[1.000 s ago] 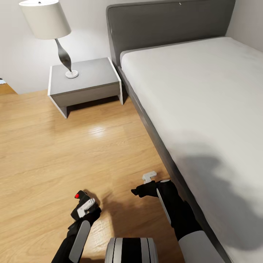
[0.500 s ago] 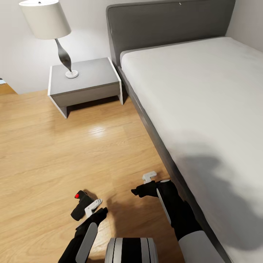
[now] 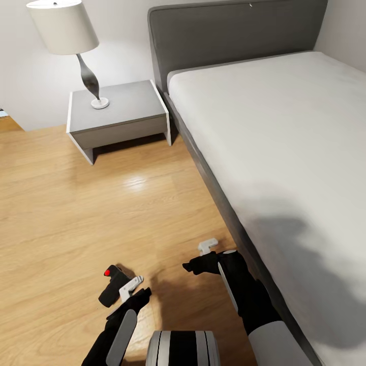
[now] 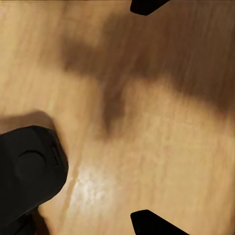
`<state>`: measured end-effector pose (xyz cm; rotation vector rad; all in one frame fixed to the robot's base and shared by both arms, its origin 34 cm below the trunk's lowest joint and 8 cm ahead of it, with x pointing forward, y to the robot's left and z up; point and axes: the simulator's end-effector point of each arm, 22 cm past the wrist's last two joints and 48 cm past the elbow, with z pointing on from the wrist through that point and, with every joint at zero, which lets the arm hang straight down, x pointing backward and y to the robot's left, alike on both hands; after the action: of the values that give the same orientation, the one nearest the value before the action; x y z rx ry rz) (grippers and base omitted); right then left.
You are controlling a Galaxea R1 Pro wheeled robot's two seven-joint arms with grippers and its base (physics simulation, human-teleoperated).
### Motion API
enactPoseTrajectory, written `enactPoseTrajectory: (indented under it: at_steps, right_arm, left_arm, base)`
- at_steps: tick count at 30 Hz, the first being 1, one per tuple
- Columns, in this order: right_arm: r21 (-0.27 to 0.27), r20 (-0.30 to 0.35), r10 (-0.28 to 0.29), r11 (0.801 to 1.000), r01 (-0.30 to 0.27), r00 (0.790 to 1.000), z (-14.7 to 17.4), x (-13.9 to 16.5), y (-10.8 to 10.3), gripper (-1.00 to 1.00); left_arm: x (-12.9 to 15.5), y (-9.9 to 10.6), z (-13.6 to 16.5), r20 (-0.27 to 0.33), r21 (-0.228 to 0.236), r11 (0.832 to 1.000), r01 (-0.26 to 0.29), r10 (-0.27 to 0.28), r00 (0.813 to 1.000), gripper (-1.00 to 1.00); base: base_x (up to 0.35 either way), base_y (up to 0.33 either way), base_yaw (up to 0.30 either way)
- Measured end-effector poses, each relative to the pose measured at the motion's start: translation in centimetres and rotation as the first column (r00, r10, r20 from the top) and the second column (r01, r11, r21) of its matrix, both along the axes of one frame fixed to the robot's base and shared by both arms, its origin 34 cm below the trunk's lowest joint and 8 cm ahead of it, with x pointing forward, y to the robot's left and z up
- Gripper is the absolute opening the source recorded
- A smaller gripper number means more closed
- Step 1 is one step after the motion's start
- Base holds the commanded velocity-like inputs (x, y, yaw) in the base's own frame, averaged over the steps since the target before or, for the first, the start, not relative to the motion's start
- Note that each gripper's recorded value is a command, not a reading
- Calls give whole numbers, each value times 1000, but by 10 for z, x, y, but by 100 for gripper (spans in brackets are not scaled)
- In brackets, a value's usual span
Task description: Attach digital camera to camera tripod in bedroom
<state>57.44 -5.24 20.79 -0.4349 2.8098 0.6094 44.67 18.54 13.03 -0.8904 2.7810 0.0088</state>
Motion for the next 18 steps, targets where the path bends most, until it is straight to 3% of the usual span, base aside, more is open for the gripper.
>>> enactPoseTrajectory:
  at_steps: [18]
  right_arm:
    - [0, 1, 0, 1000, 0, 1000, 0, 0, 0, 100]
  left_arm:
    - [4, 1, 2, 8, 3, 1000, -1, 1, 1000, 100]
  base:
    - [5, 0, 0]
